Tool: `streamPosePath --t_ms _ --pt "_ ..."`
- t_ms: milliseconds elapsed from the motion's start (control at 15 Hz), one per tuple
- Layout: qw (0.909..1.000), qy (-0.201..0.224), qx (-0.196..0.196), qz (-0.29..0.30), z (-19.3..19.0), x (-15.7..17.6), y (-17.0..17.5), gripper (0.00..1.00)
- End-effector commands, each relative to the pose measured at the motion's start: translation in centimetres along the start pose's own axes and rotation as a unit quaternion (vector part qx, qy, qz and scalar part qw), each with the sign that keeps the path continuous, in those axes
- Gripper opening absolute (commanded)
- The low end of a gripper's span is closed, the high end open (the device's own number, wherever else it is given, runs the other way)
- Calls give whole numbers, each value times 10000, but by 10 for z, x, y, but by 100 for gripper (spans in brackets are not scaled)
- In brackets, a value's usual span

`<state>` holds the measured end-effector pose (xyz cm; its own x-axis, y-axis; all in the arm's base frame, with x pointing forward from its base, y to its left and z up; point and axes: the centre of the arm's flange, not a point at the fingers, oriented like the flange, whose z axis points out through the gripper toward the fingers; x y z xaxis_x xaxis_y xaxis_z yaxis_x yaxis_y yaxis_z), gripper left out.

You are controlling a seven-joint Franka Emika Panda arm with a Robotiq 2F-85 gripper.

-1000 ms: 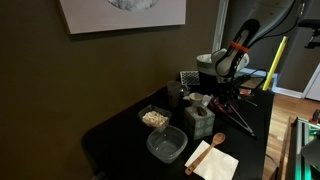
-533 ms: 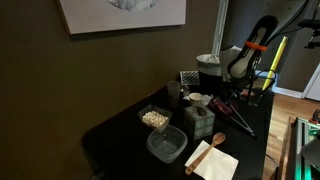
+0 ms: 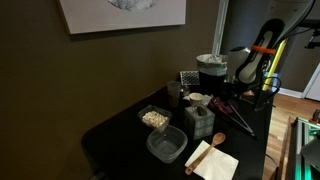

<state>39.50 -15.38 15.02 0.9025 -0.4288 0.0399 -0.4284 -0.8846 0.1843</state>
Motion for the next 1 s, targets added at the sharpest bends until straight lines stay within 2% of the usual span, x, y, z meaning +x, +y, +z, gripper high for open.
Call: streamPosePath --t_ms 0,333,933 --pt "9995 272 71 133 8 -11 3 100" --pt "9982 479 289 235 13 -11 -3 100" --pt "9983 388 420 125 31 -10 -22 100"
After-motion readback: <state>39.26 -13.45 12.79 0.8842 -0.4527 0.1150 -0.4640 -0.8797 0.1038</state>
